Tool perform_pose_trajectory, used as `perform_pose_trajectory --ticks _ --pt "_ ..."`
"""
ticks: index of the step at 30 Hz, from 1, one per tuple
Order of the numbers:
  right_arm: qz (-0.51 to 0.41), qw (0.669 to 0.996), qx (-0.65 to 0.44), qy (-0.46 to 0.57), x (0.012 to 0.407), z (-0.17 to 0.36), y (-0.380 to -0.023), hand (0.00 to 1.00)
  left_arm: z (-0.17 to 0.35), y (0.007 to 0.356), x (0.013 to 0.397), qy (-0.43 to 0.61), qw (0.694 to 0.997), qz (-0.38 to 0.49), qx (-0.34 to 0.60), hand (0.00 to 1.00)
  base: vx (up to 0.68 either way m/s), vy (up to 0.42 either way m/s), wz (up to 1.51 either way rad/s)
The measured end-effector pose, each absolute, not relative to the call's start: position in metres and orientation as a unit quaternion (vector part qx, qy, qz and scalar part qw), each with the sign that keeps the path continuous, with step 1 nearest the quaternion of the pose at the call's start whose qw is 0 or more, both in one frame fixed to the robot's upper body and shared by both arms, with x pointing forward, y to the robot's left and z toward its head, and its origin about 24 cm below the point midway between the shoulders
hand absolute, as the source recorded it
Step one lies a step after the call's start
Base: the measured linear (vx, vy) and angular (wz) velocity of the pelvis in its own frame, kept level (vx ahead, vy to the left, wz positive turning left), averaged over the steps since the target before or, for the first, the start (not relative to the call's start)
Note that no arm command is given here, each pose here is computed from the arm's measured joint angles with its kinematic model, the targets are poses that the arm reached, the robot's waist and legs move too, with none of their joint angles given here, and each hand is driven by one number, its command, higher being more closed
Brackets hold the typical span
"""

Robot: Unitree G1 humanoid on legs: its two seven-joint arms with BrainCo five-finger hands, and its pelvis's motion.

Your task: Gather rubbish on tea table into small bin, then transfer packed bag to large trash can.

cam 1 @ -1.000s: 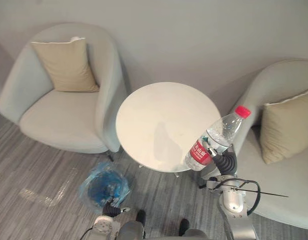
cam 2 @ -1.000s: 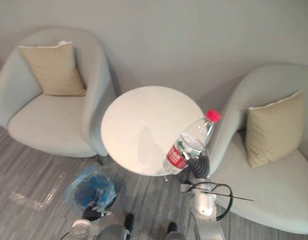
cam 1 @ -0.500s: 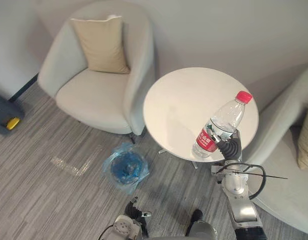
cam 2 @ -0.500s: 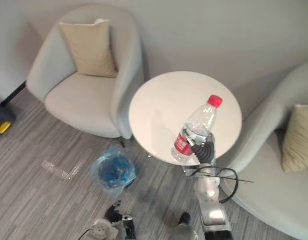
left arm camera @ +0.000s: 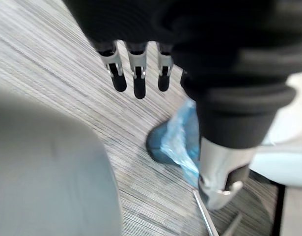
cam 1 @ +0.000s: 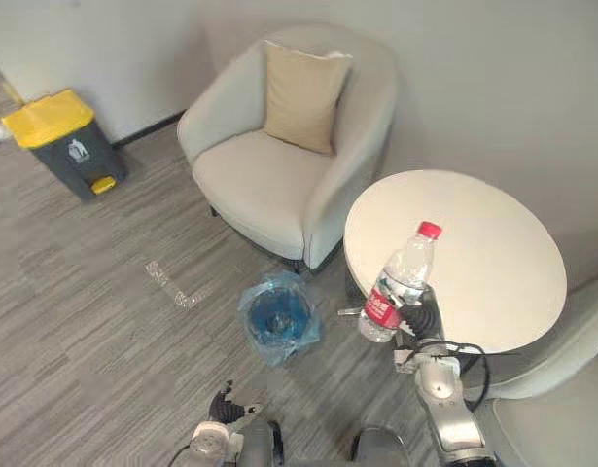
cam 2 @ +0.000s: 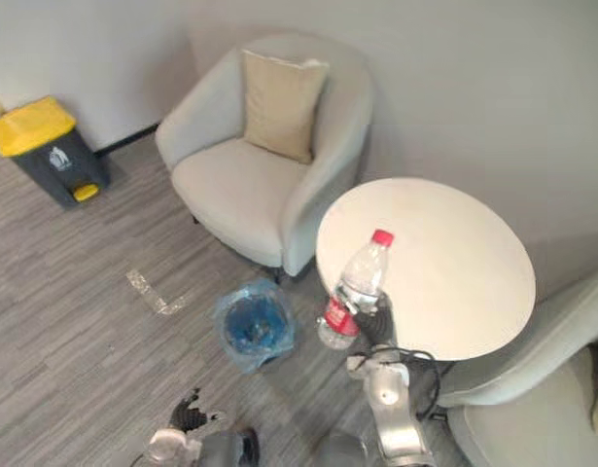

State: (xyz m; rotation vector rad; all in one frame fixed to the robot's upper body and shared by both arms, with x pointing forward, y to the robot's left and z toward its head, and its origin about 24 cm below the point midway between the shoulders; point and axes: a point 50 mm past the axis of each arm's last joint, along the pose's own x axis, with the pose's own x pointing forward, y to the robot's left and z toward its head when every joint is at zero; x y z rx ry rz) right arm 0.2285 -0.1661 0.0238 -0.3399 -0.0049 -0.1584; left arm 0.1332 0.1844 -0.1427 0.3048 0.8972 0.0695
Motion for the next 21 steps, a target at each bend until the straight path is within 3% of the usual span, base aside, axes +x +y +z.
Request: perform_pose_trajectory --ticks 11,18,21 --pt "-0.097 0.98 -0.175 0.018 0.218 0.017 -0.181 1.0 -0.146 0.181 0.13 0.447 0.882 0.029 0.147 0.0 0.21 -0.158 0.71" --pt "-0.115 0.978 -0.17 0.027 0.221 0.015 -0.187 1.0 -0.141 0.176 0.142 0.428 0.89 0.015 0.158 0.0 0.1 0.14 0.4" --pt "-0.094 0.983 -0.155 0.03 0.224 0.011 -0.171 1.0 -0.14 0.182 0.144 0.425 0.889 0.014 0.168 0.0 0.09 0.184 -0.05"
